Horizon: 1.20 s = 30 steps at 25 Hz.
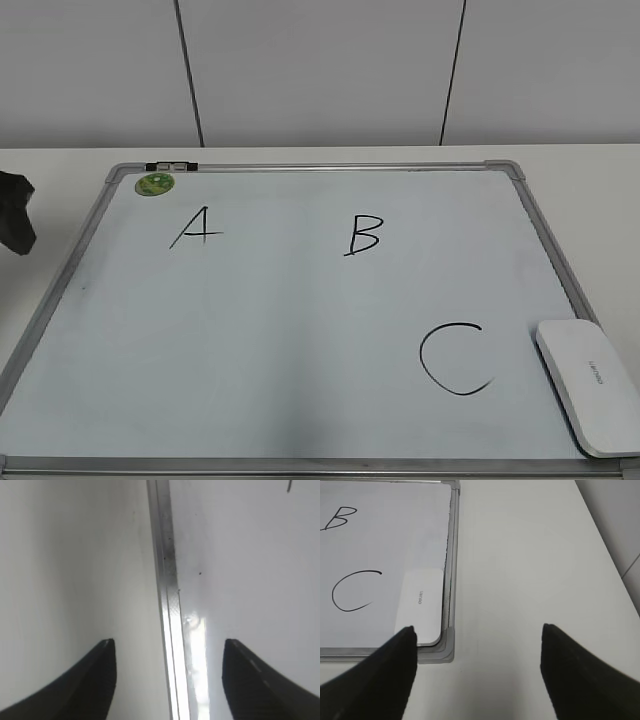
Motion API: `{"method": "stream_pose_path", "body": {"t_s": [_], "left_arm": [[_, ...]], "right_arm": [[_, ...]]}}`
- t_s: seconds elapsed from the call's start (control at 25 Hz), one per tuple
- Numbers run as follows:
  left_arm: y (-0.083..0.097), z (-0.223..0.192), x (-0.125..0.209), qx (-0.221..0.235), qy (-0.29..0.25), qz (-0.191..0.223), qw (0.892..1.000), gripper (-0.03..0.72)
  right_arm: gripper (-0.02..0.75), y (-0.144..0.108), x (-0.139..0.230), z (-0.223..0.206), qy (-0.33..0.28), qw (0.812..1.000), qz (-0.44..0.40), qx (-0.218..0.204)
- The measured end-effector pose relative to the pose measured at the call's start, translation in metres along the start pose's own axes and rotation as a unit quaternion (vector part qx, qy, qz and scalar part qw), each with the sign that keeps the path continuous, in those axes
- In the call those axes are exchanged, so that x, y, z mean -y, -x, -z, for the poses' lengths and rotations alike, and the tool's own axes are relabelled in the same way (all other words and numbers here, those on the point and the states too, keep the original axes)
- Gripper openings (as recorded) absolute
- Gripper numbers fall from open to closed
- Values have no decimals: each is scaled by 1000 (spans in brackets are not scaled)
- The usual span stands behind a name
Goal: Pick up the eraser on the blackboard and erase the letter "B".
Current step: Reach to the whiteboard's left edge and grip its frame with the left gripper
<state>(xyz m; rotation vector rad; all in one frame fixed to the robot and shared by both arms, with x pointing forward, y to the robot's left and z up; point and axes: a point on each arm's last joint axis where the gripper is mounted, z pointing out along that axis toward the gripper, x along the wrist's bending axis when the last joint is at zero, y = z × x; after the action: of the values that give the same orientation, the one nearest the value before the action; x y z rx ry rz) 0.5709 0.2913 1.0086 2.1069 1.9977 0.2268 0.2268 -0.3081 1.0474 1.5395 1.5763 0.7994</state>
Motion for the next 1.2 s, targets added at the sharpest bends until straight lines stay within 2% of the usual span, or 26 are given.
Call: {"method": "stream_pose_path", "body": {"t_s": [0.2, 0.52, 0.76, 1.2], "left_arm": [[-3, -42, -14, -1, -43, 0, 999, 430], [-10, -72, -29, -1, -57, 1, 998, 363], [-24, -83, -39, 16, -57, 22, 998, 351], [-22, -106, -36, 43, -83, 19, 995, 347]], "right_arm": [[591, 0, 0, 0, 0, 1000, 0, 0], [590, 0, 0, 0, 0, 1000, 0, 0], [590, 0, 0, 0, 0, 1000, 0, 0], [590, 0, 0, 0, 0, 1000, 0, 0]]}}
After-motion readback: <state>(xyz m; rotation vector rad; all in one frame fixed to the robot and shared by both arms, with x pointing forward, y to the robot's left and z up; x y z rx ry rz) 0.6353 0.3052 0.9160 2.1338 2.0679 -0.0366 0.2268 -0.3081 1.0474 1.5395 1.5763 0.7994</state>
